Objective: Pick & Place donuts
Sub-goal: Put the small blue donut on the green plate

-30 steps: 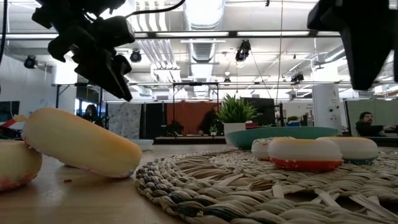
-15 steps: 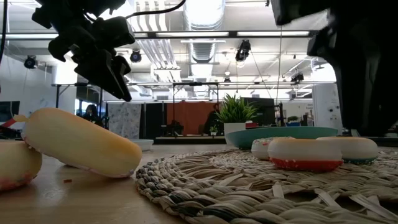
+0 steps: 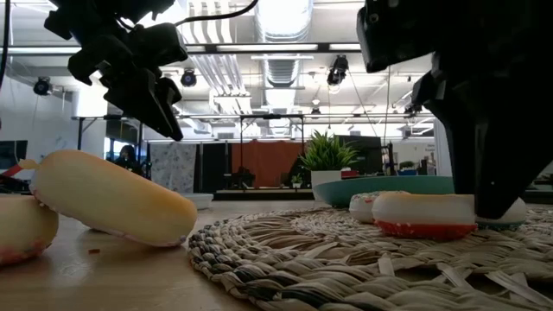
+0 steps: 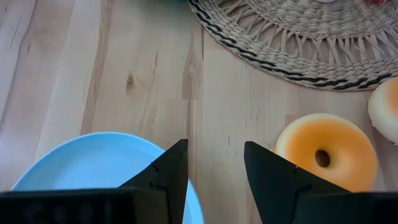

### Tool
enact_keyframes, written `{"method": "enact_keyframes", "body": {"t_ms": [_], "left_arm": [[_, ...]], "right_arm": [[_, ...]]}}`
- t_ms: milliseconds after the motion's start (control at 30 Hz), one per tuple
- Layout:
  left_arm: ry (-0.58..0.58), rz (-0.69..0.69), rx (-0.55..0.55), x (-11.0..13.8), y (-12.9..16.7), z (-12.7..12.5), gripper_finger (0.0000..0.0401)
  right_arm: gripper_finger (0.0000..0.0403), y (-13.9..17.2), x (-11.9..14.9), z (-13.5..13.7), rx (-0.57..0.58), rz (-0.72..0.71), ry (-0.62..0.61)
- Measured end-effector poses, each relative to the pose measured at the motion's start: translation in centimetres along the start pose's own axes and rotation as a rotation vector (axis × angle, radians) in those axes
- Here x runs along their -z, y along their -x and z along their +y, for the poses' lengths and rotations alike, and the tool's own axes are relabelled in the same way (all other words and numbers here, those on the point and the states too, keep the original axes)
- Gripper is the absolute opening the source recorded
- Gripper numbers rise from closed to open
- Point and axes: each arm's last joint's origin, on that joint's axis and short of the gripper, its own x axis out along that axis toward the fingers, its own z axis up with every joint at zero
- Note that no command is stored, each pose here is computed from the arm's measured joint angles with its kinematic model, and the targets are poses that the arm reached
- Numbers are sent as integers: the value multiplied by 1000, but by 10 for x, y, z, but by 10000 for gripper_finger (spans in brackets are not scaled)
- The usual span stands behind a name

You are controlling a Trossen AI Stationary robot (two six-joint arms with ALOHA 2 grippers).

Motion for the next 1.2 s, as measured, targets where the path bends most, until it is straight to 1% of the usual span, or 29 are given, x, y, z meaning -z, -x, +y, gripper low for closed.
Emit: {"method": "enact_keyframes", "body": {"t_ms": [233, 333, 500, 567, 633, 700, 767, 867, 933, 1000, 1067, 1133, 1200], "left_arm": [[13, -2, -8, 0, 0, 0, 130], [14, -4, -8, 0, 0, 0, 130], [16, -12, -7, 1, -1, 0, 130], [16, -9, -8, 2, -2, 0, 130], [16, -11, -8, 2, -2, 0, 130], [16, -11, -8, 2, -2, 0, 130], [16, -12, -7, 2, -2, 0, 130], [19, -41, -5, -1, -2, 0, 130], [24, -90, -1, -6, -2, 0, 130], [28, -165, 4, -13, -1, -1, 130], [35, -264, 13, -23, 1, -2, 130], [44, -381, 18, -33, 5, -3, 130], [38, -507, 19, -44, 9, -4, 130]], "right_arm": [[107, -3, 1, -1, 1, 6, -14], [88, -5, 1, -3, 6, 15, -67], [38, -2, 1, -4, -5, 19, -151], [19, 5, 0, -6, -15, 9, -200], [13, 16, -1, -9, -30, -25, -272], [11, 31, -1, -15, -39, -81, -359], [10, 47, 1, -24, -37, -154, -477], [9, 71, 7, -47, -53, -304, -724], [9, 86, 13, -64, -86, -443, -909], [9, 97, 20, -80, -155, -604, -1078], [9, 104, 26, -94, -241, -759, -1213], [9, 108, 29, -105, -328, -900, -1322], [9, 110, 30, -114, -403, -1013, -1401]]}}
